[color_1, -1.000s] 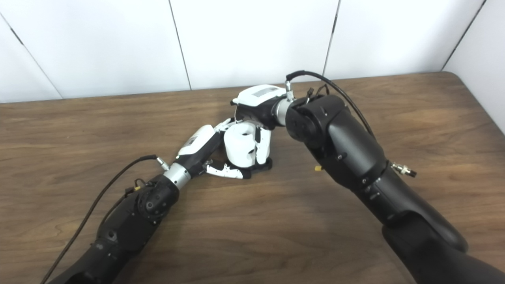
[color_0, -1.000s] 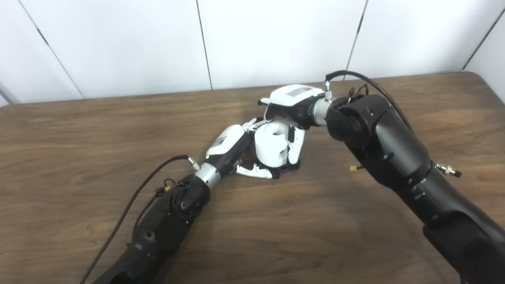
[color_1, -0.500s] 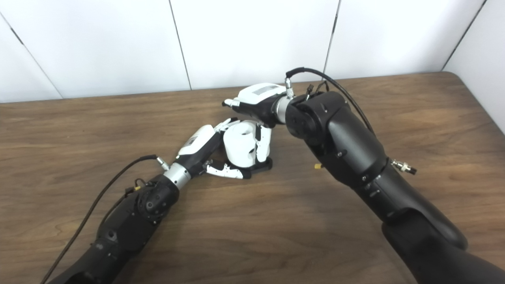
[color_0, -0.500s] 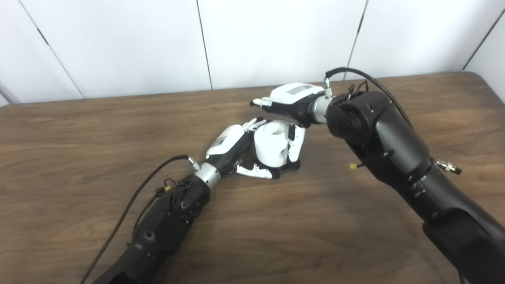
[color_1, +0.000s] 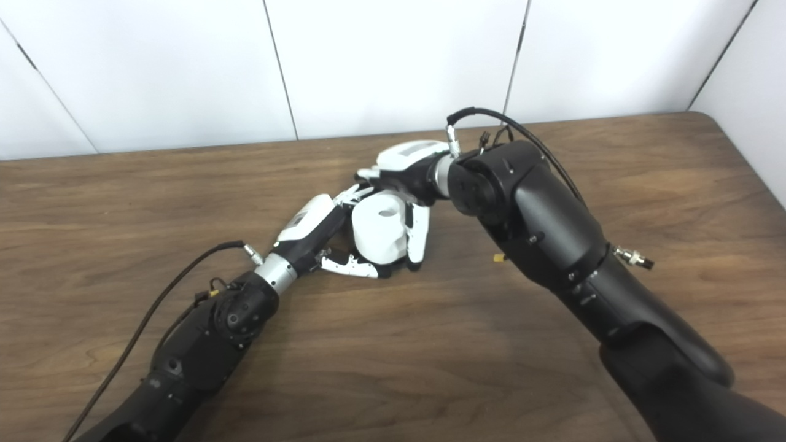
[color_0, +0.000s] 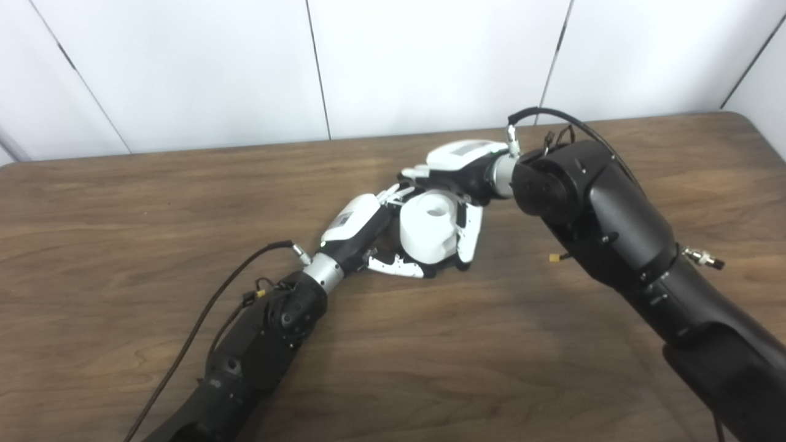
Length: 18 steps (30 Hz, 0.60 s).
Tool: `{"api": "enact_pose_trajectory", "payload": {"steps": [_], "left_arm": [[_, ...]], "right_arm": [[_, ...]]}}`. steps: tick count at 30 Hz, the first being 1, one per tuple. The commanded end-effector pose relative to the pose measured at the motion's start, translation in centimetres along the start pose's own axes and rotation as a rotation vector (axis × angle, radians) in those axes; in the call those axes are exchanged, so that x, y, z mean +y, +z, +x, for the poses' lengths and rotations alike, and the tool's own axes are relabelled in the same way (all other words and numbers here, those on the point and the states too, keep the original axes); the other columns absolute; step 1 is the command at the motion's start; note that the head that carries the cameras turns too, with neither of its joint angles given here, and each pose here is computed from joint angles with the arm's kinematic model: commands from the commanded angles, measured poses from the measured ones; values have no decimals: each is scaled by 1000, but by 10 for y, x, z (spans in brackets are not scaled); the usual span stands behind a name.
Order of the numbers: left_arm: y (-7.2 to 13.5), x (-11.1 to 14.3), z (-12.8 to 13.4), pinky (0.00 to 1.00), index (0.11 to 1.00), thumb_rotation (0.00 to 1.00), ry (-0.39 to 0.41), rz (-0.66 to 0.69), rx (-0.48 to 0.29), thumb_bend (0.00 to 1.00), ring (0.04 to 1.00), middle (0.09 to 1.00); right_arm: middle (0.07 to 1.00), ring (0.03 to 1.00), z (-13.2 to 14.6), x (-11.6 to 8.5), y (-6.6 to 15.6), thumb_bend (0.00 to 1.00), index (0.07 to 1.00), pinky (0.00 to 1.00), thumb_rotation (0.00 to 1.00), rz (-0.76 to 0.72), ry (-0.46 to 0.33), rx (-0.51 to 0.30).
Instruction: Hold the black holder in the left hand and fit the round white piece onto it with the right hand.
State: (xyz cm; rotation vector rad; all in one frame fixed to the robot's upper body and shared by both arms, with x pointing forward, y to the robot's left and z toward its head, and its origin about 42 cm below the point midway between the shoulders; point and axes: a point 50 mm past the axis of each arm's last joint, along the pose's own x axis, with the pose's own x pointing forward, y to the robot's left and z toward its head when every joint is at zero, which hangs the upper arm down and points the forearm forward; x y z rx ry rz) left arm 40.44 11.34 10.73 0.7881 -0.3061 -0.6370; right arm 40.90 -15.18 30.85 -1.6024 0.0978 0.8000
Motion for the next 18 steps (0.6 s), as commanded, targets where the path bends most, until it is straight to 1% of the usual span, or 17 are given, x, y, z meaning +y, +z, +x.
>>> {"api": "enact_pose_trajectory", "payload": {"steps": [1, 2, 3, 6, 9, 14, 17, 18], "left_arm": [[-26, -38, -25, 951, 481, 58, -174, -29, 135, 524, 1000, 934], [-26, -38, -25, 951, 482, 58, -174, -26, 133, 524, 1000, 933], [-26, -38, -25, 939, 482, 58, -172, -23, 130, 524, 1000, 930], [-25, -38, -25, 931, 482, 57, -170, -21, 127, 524, 1000, 927], [-25, -38, -25, 927, 482, 58, -172, -26, 131, 524, 1000, 930], [-26, -39, -25, 949, 482, 58, -177, -26, 134, 524, 1000, 934], [-27, -41, -26, 942, 481, 59, -173, -27, 130, 524, 1000, 933], [-28, -42, -27, 942, 481, 59, -171, -28, 127, 524, 1000, 932]], "right_arm": [[1000, 875, -15, -26, 2, 992, 1000, 661, 189, -52, -39, 18], [1000, 873, -15, -25, 1, 997, 1000, 648, 194, -66, -27, 21], [1000, 891, -15, -24, 0, 1000, 1000, 644, 203, -77, -15, 24], [1000, 914, -14, -22, -1, 1000, 1000, 644, 212, -82, 4, 30], [1000, 900, -14, -20, -3, 1000, 1000, 644, 199, -73, 11, 31], [1000, 893, -14, -19, -4, 1000, 1000, 648, 203, -73, 8, 31], [1000, 903, -15, -20, -4, 1000, 1000, 658, 204, -54, -16, 24], [1000, 918, -16, -22, -5, 1000, 1000, 677, 209, -45, -23, 26]]}}
